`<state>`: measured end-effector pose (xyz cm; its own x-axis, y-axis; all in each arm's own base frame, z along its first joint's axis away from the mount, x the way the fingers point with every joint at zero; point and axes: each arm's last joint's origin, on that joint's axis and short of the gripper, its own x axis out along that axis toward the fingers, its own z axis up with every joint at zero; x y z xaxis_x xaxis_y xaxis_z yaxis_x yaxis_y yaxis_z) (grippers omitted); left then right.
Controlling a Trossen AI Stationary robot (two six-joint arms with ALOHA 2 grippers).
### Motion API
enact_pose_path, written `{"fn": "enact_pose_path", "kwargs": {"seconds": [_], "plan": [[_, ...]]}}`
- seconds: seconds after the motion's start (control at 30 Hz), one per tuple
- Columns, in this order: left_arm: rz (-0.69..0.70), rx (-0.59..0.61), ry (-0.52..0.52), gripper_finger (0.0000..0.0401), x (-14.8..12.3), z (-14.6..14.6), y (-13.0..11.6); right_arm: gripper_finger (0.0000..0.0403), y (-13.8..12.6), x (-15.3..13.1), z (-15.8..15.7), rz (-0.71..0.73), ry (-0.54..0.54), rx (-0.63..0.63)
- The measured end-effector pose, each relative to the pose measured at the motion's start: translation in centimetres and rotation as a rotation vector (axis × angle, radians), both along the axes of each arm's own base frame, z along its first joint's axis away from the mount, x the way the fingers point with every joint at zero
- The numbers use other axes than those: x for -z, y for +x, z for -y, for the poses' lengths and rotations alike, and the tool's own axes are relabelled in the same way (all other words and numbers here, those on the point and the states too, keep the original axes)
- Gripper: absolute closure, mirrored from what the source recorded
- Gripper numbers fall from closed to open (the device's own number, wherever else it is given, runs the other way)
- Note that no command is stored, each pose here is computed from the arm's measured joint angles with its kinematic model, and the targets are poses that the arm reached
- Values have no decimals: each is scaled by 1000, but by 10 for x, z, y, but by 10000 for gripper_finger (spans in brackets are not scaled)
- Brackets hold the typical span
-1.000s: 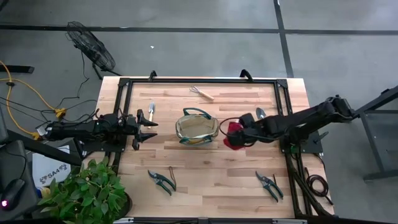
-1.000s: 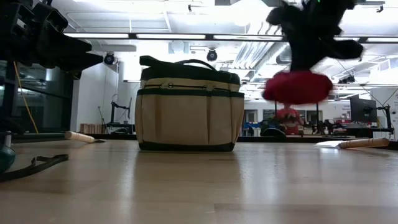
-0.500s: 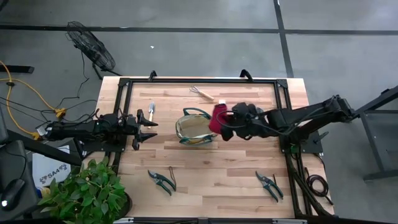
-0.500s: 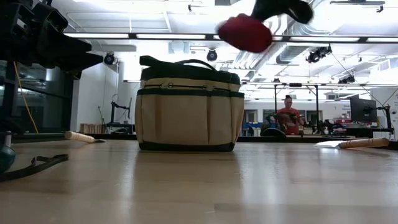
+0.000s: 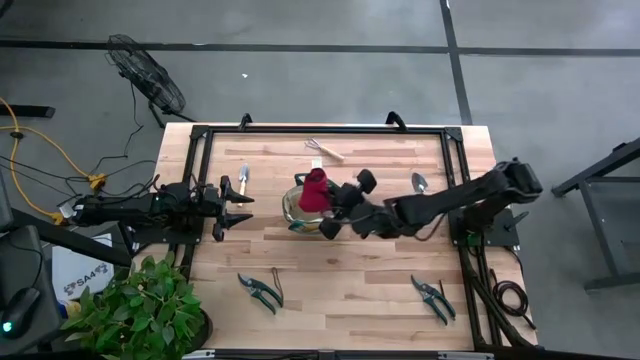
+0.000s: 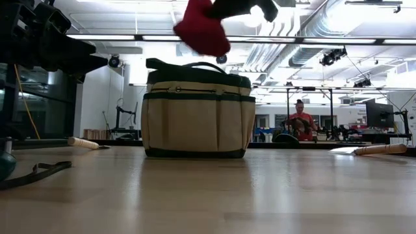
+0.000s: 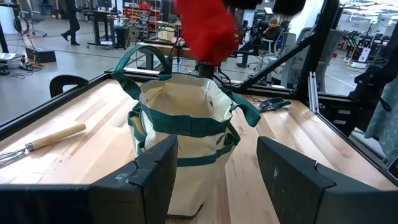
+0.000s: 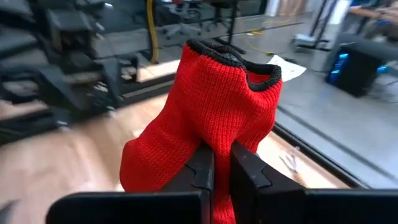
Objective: Pick & Place Garden tools in Gardening bag
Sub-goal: Put the red gloves into the light brown gardening bag
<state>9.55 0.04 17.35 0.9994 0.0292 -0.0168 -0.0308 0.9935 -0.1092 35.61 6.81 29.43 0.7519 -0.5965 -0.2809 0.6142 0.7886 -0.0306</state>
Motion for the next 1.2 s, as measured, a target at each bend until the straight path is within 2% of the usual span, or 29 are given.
{"fn": "enact_pose_path", "kwargs": {"seconds": [0.2,0.67,1.0,1.2], "plan": [[0,0,0,187,0,0,0,391,15,27,-1,-51,-78,94],[0,2,0,187,0,0,0,389,26,51,-4,-109,-107,101],[0,2,0,187,0,0,0,387,26,58,-1,-172,-108,67],[0,2,0,187,0,0,0,381,26,59,1,-273,-190,0]]}}
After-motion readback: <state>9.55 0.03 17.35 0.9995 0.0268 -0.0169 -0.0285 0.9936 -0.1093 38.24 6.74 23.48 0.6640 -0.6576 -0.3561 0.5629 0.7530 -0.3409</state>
